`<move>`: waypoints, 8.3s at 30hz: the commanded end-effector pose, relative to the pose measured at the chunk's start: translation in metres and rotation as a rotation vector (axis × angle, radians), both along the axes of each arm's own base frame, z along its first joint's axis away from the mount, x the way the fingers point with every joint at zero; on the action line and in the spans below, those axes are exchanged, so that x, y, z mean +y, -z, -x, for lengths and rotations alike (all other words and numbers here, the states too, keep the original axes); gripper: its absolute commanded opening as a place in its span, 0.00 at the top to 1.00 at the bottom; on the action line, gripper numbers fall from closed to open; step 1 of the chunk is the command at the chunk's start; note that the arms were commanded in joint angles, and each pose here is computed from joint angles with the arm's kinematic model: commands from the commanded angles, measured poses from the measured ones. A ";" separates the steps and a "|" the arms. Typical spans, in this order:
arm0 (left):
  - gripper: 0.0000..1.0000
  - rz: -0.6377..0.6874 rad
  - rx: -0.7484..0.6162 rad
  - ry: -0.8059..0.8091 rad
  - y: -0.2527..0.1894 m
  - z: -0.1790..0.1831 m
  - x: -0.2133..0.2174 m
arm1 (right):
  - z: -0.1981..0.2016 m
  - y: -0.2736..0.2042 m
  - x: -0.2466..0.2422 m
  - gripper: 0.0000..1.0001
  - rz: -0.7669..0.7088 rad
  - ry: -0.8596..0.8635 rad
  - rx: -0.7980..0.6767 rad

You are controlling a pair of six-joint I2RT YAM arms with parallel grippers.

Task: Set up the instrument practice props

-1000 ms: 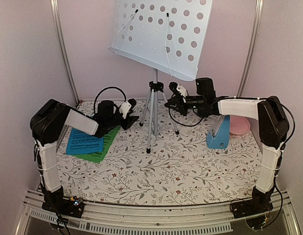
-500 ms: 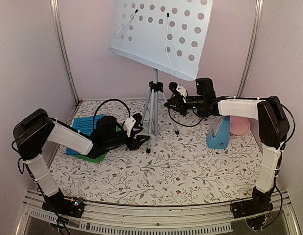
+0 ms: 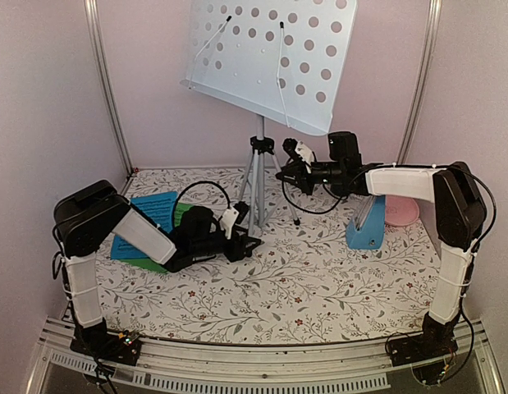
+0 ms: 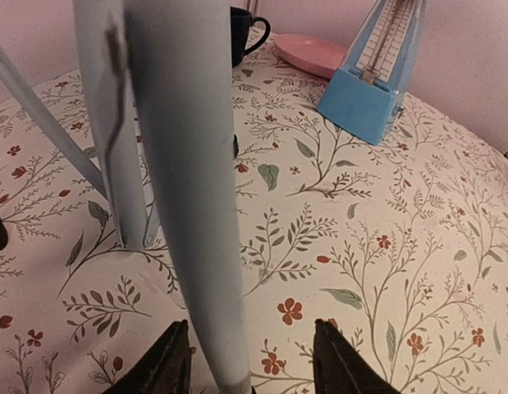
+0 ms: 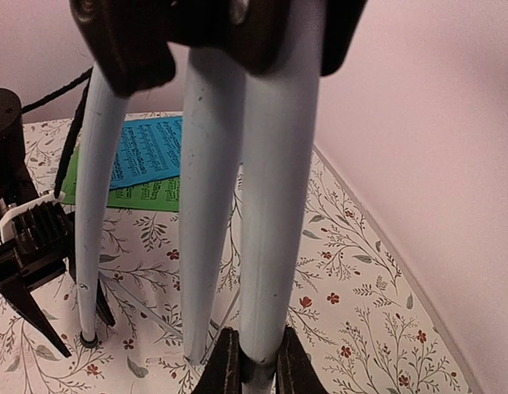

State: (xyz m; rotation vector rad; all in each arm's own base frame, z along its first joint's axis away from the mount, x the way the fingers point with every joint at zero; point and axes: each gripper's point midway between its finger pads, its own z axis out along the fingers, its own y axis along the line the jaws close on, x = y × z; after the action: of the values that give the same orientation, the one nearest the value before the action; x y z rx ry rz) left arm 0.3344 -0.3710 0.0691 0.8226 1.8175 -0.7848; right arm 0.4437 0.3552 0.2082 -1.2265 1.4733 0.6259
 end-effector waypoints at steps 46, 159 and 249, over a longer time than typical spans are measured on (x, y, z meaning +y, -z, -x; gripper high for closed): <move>1.00 0.063 0.106 -0.008 -0.005 0.023 0.007 | 0.015 0.108 -0.026 0.61 0.159 0.066 0.224; 1.00 -0.073 0.322 -0.087 0.071 0.111 -0.057 | -0.077 0.110 -0.050 0.94 0.439 0.352 -0.119; 0.62 -0.079 -0.276 0.351 -0.077 -0.101 0.023 | 0.095 0.015 -0.011 0.17 -0.277 0.347 0.627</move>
State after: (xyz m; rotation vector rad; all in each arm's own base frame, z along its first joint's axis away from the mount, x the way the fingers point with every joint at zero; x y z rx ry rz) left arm 0.4470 -0.3422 0.1412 1.2345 1.5044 -0.7209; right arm 0.3420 0.3328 0.1845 -0.5605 2.0111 0.9491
